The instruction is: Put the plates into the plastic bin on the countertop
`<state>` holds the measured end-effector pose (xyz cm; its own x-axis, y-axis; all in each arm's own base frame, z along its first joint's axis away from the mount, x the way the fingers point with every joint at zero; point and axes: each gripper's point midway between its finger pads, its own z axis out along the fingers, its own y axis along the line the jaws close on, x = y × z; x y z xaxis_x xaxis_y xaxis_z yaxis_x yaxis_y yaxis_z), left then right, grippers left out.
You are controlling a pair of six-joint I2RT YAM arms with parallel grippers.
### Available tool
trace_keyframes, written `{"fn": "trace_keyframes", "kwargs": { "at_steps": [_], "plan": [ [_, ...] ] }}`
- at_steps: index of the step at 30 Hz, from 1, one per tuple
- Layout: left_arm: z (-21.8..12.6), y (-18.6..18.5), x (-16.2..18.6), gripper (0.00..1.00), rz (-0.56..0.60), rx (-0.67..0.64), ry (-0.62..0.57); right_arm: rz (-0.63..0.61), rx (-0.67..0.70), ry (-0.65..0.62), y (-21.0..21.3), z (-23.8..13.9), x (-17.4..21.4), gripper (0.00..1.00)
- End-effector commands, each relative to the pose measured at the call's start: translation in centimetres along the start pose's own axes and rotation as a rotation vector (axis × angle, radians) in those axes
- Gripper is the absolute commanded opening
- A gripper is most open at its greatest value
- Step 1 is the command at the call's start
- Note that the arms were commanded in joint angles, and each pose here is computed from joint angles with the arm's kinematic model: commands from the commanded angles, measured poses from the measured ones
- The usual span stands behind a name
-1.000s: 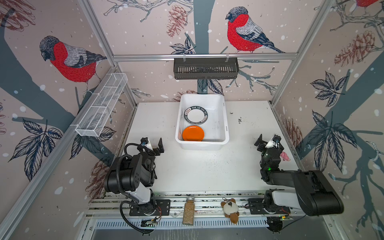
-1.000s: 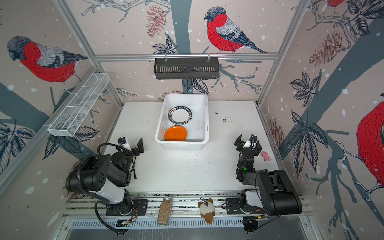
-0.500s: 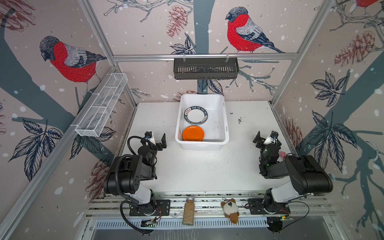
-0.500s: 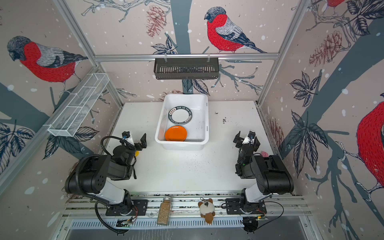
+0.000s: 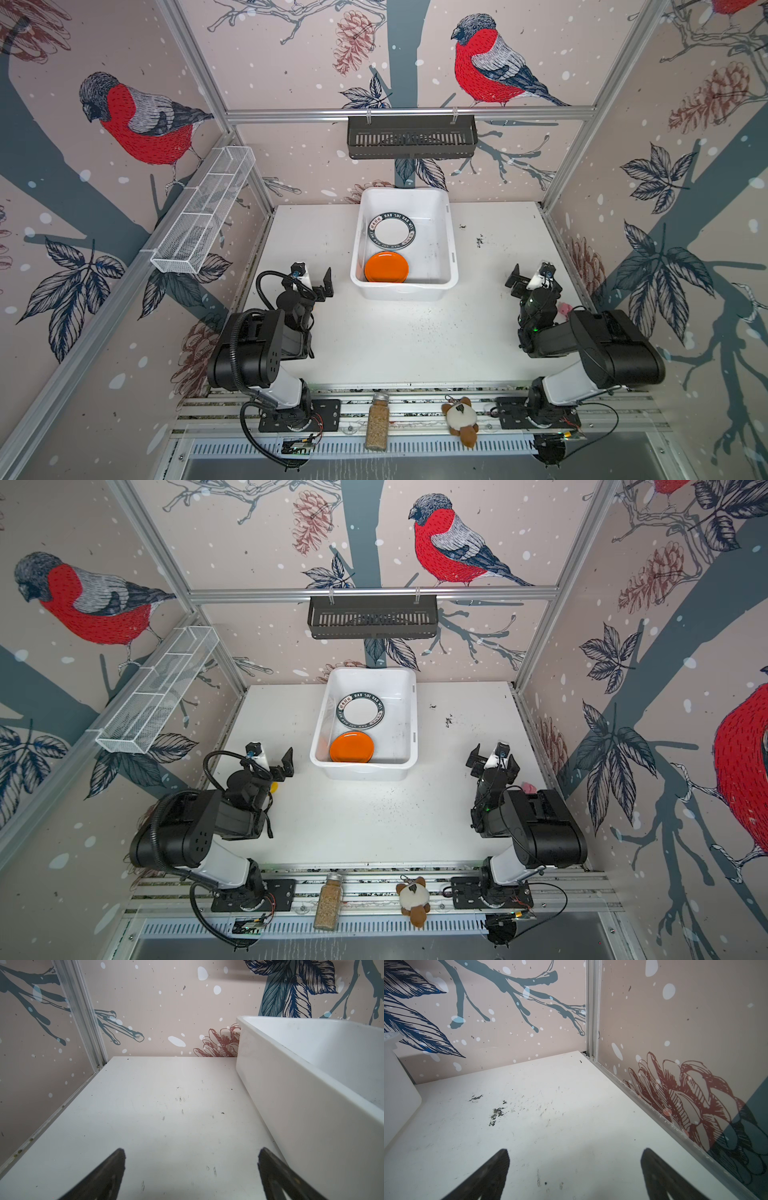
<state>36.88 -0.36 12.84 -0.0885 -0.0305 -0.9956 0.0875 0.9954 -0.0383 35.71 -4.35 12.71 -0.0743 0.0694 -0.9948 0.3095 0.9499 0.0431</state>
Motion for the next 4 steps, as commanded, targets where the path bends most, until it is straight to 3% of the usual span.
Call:
{"fn": "trace_keyframes", "kwargs": {
  "at_steps": [1, 4],
  "plan": [
    [0.11, 0.15, -0.50, 0.99, 0.014, -0.012, -0.016, -0.002, -0.001, -0.029, 0.08, 0.00, -0.71, 1.00],
    [0.09, 0.14, -0.51, 0.99, 0.014, -0.011, -0.017, -0.002, -0.002, -0.028, 0.11, -0.01, -0.69, 1.00]
  ]
}}
